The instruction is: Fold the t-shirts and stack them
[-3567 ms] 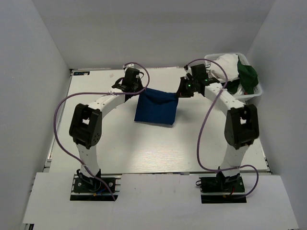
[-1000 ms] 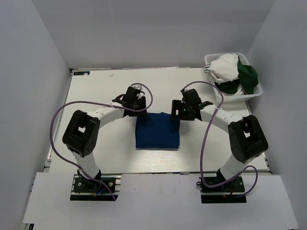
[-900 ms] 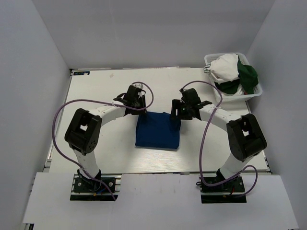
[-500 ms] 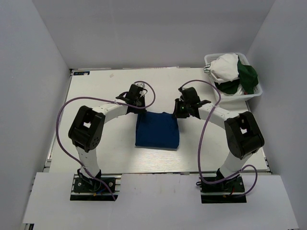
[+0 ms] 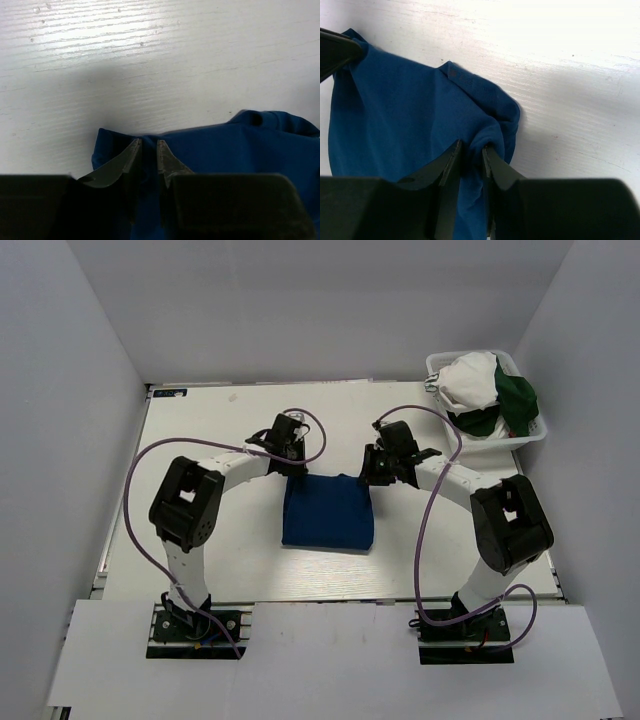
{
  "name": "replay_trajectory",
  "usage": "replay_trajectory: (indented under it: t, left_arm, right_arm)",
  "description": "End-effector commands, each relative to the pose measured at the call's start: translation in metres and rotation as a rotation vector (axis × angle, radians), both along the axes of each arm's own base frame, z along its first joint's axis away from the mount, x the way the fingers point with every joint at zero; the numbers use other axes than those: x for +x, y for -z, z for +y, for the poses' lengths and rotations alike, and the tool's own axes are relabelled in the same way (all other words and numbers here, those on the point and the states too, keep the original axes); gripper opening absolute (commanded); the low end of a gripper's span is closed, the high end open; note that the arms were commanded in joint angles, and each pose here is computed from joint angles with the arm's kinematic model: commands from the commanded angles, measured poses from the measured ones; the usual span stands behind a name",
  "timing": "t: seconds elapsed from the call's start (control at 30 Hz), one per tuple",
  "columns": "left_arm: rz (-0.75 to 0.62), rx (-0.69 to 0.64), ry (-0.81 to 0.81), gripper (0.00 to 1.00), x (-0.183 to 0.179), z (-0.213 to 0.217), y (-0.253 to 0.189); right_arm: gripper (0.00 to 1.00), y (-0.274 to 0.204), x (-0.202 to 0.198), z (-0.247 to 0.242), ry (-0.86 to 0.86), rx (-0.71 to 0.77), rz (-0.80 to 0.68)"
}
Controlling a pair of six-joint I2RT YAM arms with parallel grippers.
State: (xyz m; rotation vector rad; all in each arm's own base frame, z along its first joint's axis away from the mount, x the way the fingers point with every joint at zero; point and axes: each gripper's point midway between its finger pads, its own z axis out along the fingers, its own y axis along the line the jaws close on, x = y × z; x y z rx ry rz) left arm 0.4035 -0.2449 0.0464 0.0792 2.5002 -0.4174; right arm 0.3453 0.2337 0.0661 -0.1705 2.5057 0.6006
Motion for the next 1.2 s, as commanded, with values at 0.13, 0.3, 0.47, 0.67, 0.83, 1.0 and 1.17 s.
replay_trajectory:
  t: [0.13,0.3,0.47,0.67,0.83,1.0,1.17]
  left_arm:
    - [-0.013,0.001,0.000,0.08,0.011,-0.004,-0.009]
    - [-0.107,-0.073,0.051,0.00,0.006,-0.010,-0.054]
    - [-0.215,-0.177,0.111,0.00,-0.015,-0.012,-0.106]
    - [-0.309,-0.198,0.069,0.00,-0.035,0.007,-0.140]
    - [-0.269,-0.145,-0.039,0.00,-0.031,0.028,-0.120]
    - [-0.207,0.002,-0.199,0.00,-0.007,0.057,-0.075]
    - [-0.146,0.070,-0.301,0.00,0.028,0.069,-0.046]
  right_arm:
    - [0.21,-0.017,0.005,-0.004,0.012,0.007,-0.058]
    - [0.00,-0.035,0.006,-0.002,0.002,0.036,-0.104]
    - [0.00,-0.060,0.002,0.001,-0.031,0.069,-0.164]
    - [0.00,-0.073,-0.005,0.007,-0.064,0.112,-0.191]
    - [0.00,-0.071,0.006,0.009,-0.053,0.112,-0.201]
    - [0.00,-0.042,0.031,0.015,-0.046,0.092,-0.163]
    - [0.00,0.001,0.054,0.010,0.015,0.049,-0.081]
